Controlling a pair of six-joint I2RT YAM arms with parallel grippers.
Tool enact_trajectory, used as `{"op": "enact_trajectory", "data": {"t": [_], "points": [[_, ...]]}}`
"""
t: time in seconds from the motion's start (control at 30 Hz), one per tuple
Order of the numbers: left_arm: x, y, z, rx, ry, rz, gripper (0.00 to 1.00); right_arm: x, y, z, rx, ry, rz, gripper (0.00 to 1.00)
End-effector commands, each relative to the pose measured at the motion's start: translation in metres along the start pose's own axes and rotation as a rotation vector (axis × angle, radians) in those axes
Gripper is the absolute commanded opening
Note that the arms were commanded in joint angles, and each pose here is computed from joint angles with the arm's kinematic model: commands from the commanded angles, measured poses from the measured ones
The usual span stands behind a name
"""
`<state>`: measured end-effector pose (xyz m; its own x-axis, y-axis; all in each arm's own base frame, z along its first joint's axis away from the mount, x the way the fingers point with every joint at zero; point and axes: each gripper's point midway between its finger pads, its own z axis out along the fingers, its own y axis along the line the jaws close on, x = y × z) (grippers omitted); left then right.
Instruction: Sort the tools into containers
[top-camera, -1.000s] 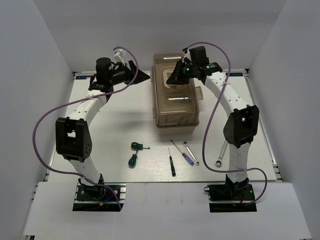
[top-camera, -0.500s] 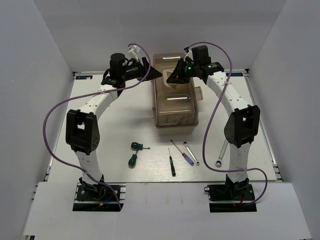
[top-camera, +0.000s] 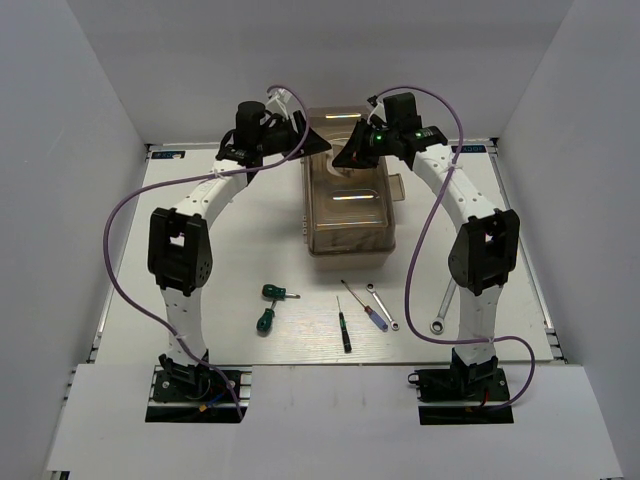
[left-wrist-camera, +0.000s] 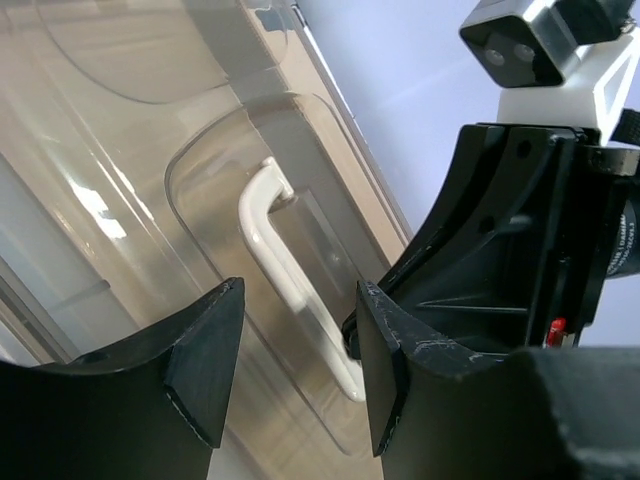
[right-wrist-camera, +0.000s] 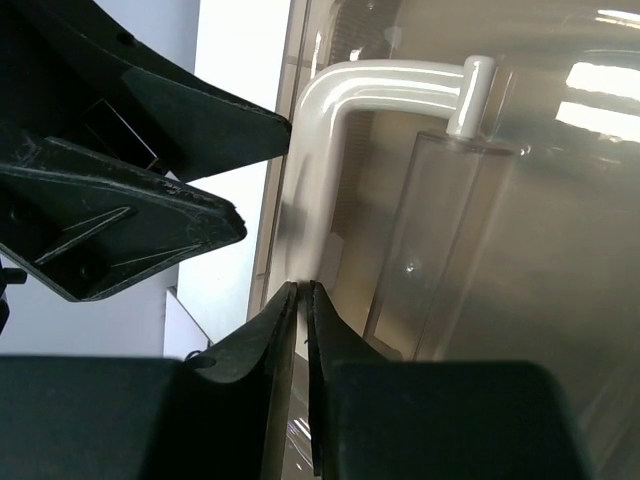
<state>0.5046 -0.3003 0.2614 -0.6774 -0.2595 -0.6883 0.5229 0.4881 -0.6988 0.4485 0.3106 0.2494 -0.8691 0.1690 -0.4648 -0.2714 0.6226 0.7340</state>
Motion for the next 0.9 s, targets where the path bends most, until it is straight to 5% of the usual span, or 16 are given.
{"op": "enact_trajectory", "data": {"t": [0.0,0.6,0.77,0.87], "points": [[0.002,-0.009,0.0,-0.018,0.023,-0.018,0.59,-0.004,0.039,-0.011,-0.13,-0.013,-0.048,0.13],[0.014,-0.006,0.02,-0.053,0.121,-0.057,0.55,-0.004,0.054,-0.022,-0.211,-0.022,-0.064,0.1],[0.022,-0.002,0.027,-0.064,0.151,-0.077,0.42,-0.011,0.052,-0.039,-0.197,-0.056,-0.111,0.38],[0.03,0.001,0.03,-0.078,0.166,-0.077,0.41,-0.024,0.04,-0.065,-0.158,-0.114,-0.174,0.43]]}}
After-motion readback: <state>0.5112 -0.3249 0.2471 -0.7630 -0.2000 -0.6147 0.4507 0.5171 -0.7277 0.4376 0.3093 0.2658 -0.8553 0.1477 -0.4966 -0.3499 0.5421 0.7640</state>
